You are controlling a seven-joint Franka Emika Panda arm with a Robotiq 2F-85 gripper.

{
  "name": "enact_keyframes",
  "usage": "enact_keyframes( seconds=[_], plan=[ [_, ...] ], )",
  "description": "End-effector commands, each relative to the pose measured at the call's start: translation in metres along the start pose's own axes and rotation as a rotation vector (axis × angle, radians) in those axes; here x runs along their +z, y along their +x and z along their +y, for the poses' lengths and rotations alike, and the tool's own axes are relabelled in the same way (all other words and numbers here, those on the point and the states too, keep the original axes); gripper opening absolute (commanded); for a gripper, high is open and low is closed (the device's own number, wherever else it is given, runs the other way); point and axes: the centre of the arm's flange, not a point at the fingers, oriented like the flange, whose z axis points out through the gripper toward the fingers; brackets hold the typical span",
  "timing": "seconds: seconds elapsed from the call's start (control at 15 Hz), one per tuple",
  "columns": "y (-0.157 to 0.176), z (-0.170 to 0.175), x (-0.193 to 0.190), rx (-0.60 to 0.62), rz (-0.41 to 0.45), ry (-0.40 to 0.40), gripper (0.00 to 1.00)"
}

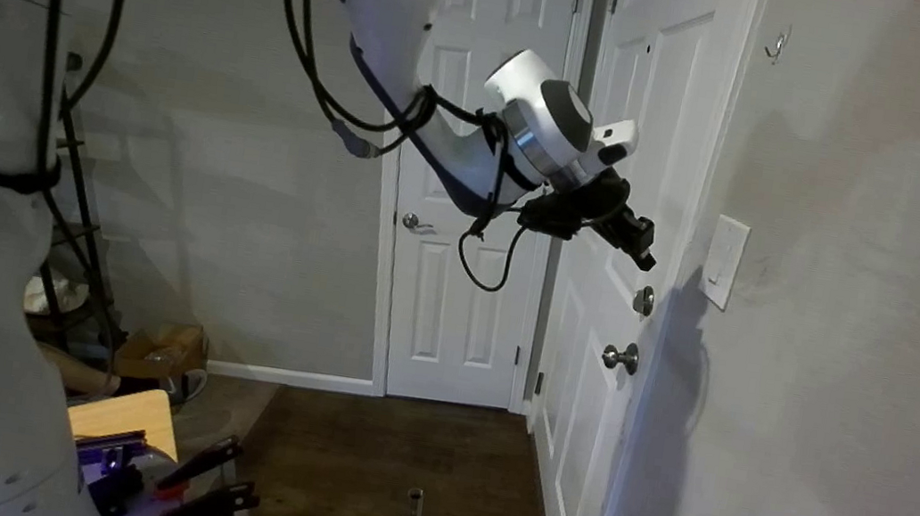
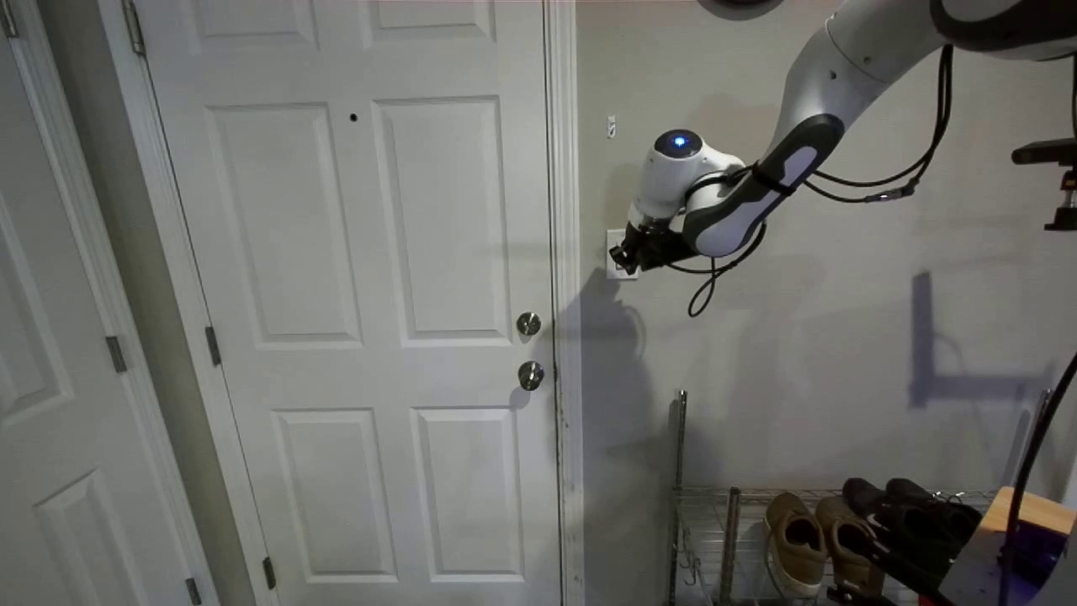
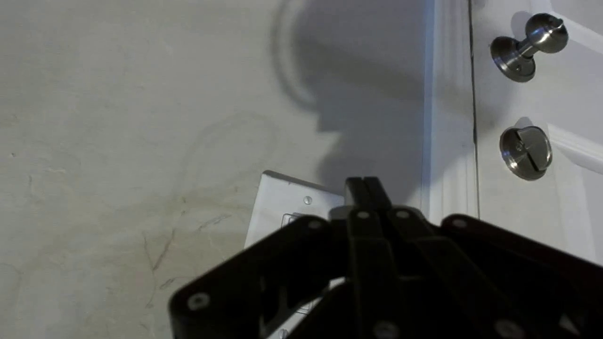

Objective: Flip the switch to turn off the light

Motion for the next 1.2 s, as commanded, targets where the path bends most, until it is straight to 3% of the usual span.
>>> enact_keyframes(
  seconds=[0.0, 1.13],
  plan=[
    [0.010, -0.004, 0.013, 0.018, 0.011, -0.024, 0.04],
    [0.046, 0.010, 0.055, 0.073, 0.013, -0.111, 0.04]
  ],
)
